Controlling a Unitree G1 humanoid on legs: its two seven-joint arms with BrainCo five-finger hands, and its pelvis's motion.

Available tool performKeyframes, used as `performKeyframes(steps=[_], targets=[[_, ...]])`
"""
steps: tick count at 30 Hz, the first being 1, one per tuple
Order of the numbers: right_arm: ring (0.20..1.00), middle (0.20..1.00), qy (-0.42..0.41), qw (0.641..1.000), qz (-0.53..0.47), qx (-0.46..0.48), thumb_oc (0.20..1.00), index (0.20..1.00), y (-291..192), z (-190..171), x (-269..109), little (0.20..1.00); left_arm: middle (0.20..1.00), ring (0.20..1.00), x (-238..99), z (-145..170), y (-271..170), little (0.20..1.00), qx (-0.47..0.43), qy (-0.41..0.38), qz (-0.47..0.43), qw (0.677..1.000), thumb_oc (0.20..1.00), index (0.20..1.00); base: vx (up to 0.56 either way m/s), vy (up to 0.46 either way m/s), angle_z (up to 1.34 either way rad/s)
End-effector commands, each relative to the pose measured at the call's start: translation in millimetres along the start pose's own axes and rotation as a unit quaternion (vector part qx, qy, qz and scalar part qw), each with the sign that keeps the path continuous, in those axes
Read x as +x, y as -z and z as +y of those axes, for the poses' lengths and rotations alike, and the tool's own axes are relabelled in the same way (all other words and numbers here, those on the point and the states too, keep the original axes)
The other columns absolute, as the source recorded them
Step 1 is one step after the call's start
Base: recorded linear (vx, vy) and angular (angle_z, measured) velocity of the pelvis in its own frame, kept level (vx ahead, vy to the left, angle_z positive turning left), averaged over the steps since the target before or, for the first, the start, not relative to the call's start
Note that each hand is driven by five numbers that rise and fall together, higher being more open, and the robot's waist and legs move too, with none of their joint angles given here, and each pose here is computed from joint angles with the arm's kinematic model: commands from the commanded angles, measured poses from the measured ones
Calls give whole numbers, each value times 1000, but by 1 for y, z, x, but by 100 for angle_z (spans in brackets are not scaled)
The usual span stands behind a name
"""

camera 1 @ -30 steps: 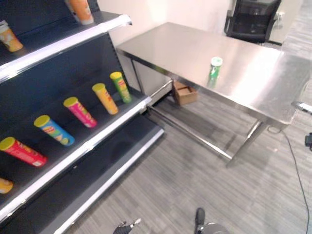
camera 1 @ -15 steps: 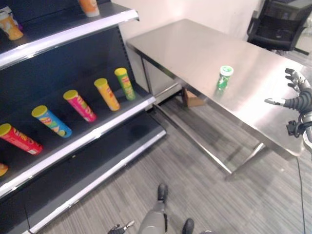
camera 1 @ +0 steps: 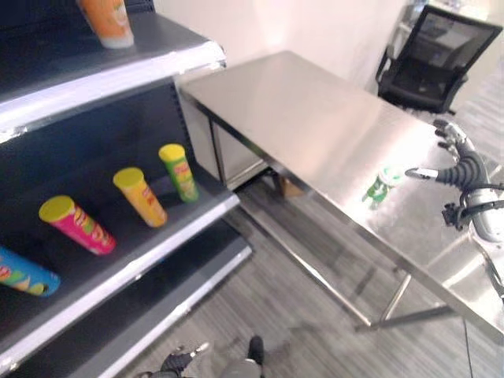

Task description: Put the goods on the table back onto the shelves and tidy them up.

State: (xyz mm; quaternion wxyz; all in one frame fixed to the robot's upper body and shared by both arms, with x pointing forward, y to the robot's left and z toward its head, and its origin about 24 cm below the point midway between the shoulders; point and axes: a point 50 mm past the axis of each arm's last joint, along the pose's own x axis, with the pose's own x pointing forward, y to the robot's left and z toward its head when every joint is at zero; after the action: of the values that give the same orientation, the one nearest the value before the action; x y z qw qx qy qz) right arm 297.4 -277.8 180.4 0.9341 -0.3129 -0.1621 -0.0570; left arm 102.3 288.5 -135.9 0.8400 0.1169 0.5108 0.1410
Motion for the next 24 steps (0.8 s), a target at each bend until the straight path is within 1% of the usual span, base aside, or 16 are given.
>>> performKeyframes(steps=[1, 4, 5, 8, 9, 11, 15, 17, 19, 21, 22, 24], targets=[[1000, 1000, 32, 998, -32, -39, 1000, 1000, -15, -27, 6, 1000, 1000, 1000, -3, 7, 10, 1000, 5, -9, 7, 1000, 1000, 1000, 116, -27, 11], [1000, 1000, 49, 998, -24, -42, 1000, 1000, -11, -37, -1, 1000, 1000, 1000, -1, 7, 0, 1000, 14, -7, -6, 1000, 1000, 1000, 113, -83, 19], [1000, 1000, 74, 995, 0, -71, 1000, 1000, -2, -50, -6, 1000, 1000, 1000, 0, 9, 2, 1000, 32, -14, 7, 999, 1000, 1000, 105, -101, 30], [1000, 1000, 66, 996, -5, -67, 1000, 1000, -4, -51, -13, 1000, 1000, 1000, 0, 6, -2, 1000, 24, -7, -7, 1000, 1000, 1000, 96, -80, 43], [1000, 1000, 75, 995, -2, -59, 1000, 1000, -2, -54, -18, 1000, 1000, 1000, 0, 4, -4, 1000, 19, -7, -12, 1000, 1000, 1000, 124, -88, 70], [1000, 1000, 72, 995, 6, -64, 1000, 1000, 1, -56, -22, 1000, 1000, 1000, -1, 1, 0, 1000, 17, -1, -8, 1000, 1000, 1000, 105, -79, 37], [1000, 1000, 47, 996, 23, -75, 1000, 1000, 6, -59, -28, 1000, 1000, 1000, -2, -4, 13, 1000, 27, 7, 15, 1000, 1000, 1000, 53, -67, 7], [1000, 1000, 23, 995, 39, -84, 1000, 1000, 12, -55, -29, 1000, 1000, 1000, -3, -6, 15, 1000, 25, 10, 20, 999, 1000, 1000, 22, -57, 0], [1000, 1000, 17, 996, 42, -83, 1000, 1000, 13, -54, -29, 1000, 1000, 1000, -3, -7, 17, 1000, 24, 10, 22, 999, 1000, 1000, 14, -43, 1], [1000, 1000, -18, 995, 58, -73, 1000, 1000, 20, -44, -30, 1000, 1000, 1000, -4, -8, 23, 1000, 23, 11, 34, 999, 1000, 1000, 20, -58, 4], [1000, 1000, -18, 995, 58, -73, 1000, 1000, 20, -44, -29, 1000, 1000, 1000, -4, -8, 23, 1000, 22, 11, 34, 999, 1000, 1000, 4, -50, 8], [1000, 1000, -48, 993, 78, -74, 1000, 1000, 29, -34, -26, 1000, 1000, 1000, -5, -8, 27, 1000, 25, 12, 42, 999, 1000, 1000, 8, -41, 8]])
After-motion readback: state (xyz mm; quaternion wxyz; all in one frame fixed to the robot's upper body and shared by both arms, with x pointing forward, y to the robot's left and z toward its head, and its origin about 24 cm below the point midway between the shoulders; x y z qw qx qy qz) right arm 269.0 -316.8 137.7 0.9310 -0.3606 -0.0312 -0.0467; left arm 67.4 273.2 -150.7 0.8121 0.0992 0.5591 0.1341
